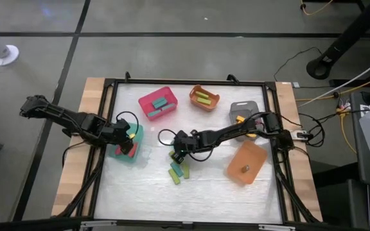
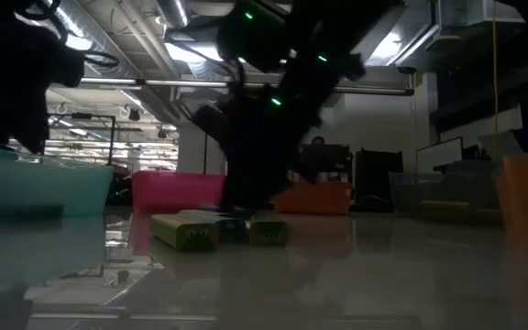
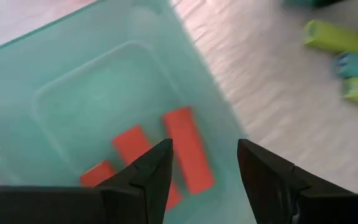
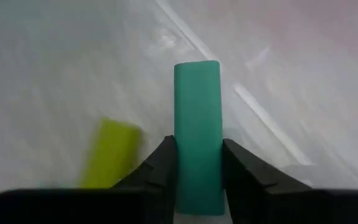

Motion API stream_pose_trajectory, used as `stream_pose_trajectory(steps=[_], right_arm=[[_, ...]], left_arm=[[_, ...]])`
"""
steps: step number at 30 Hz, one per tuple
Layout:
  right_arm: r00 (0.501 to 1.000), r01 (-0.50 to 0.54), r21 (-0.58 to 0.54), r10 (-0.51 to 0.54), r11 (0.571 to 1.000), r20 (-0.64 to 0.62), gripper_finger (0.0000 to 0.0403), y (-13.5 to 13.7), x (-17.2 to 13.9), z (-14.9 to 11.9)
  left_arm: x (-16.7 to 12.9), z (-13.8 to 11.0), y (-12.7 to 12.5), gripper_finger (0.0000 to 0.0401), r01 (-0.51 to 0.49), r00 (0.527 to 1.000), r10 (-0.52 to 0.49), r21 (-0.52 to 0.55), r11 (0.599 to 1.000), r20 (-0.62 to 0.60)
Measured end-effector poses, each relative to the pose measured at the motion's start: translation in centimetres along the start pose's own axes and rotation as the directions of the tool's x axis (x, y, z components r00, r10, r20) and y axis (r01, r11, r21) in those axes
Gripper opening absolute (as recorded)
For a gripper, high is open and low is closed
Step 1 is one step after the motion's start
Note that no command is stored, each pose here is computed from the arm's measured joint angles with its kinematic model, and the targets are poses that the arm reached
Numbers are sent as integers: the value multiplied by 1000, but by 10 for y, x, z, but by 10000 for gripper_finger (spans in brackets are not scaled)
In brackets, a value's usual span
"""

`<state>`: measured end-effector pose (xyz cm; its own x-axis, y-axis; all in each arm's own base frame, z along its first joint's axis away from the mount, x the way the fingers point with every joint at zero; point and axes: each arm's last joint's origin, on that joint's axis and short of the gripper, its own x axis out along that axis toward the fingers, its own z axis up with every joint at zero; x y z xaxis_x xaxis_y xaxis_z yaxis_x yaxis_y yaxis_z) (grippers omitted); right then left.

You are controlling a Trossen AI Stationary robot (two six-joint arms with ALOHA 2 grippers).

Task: Sort blocks
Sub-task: Put the blue block into the pink bin, then put the green block into the orange bin

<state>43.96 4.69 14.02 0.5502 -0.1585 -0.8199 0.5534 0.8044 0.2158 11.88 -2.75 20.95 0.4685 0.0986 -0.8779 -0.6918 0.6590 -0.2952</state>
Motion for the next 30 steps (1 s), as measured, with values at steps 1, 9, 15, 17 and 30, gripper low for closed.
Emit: stream_pose_trajectory(steps=[1,9,15,17,30], right_arm=[[1000,-21,-22,21,1000,19,96,4,-3,9],[956,-28,-148,70,989,286,113,-2,-42,108],[912,66,-103,-18,992,409,106,-54,-46,160],[911,74,-76,-36,994,411,106,-71,-40,168],[946,-43,-25,49,999,319,155,-107,2,171]], left_arm=[[0,1,-1,169,15,1000,-15,-4,1000,10],[-1,9,-14,169,125,984,-120,-31,992,132],[-3,15,-20,169,179,962,-165,-47,983,216],[-4,17,-23,169,205,951,-186,-54,977,249],[-2,30,-51,169,282,862,-325,165,945,388]])
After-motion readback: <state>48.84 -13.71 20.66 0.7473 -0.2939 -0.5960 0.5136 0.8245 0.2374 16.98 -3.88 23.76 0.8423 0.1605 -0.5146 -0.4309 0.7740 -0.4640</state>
